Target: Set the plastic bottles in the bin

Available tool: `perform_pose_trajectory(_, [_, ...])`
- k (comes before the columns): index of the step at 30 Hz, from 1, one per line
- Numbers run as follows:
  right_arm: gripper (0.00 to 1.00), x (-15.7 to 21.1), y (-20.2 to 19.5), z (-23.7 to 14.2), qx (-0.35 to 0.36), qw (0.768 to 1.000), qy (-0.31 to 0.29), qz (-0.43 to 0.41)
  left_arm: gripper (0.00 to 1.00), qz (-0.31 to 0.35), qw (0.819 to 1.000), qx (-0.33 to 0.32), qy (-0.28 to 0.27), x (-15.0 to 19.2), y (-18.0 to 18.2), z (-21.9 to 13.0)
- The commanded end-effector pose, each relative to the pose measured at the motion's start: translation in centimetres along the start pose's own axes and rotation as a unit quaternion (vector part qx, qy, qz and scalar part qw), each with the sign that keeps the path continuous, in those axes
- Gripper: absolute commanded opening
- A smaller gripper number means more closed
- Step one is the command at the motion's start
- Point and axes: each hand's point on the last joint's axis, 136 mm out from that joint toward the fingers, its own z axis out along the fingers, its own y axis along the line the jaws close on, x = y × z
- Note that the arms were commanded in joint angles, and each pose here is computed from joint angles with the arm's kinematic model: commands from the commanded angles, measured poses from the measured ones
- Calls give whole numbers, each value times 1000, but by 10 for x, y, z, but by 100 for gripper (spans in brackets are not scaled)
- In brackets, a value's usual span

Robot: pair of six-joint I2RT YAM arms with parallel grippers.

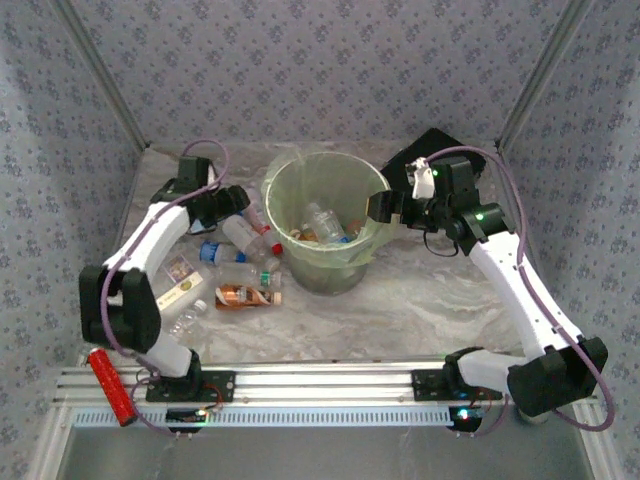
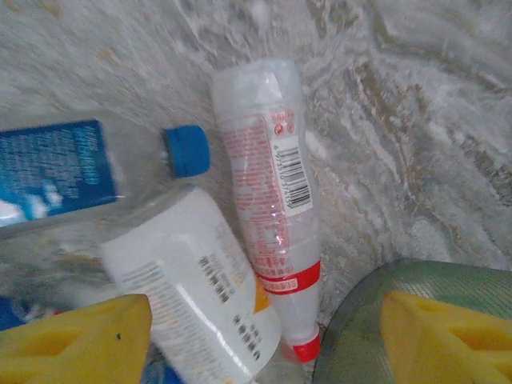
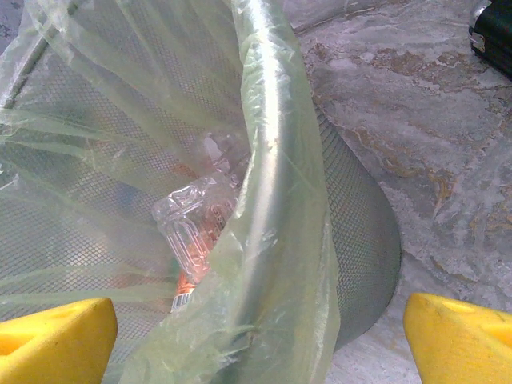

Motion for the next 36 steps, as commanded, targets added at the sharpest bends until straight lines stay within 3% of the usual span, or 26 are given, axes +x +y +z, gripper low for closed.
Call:
perform_pose_trajectory(1, [94, -6, 4, -5, 5, 1000, -11, -15, 75, -9, 1000, 12, -16, -15, -26, 16])
perform_pose_trajectory(8, [94, -3, 3, -4, 6, 1000, -6, -16, 72, -11, 1000, -12, 1, -14, -30, 60])
perform_pose_trajectory(28, [95, 0, 0, -1, 13, 1000, -2, -16, 74, -22, 998, -29, 50, 7, -18, 120])
perform_pose_trajectory(36, [95, 0, 0, -2, 14, 1000, -2, -16, 65, -30, 998, -24, 56, 6, -20, 130])
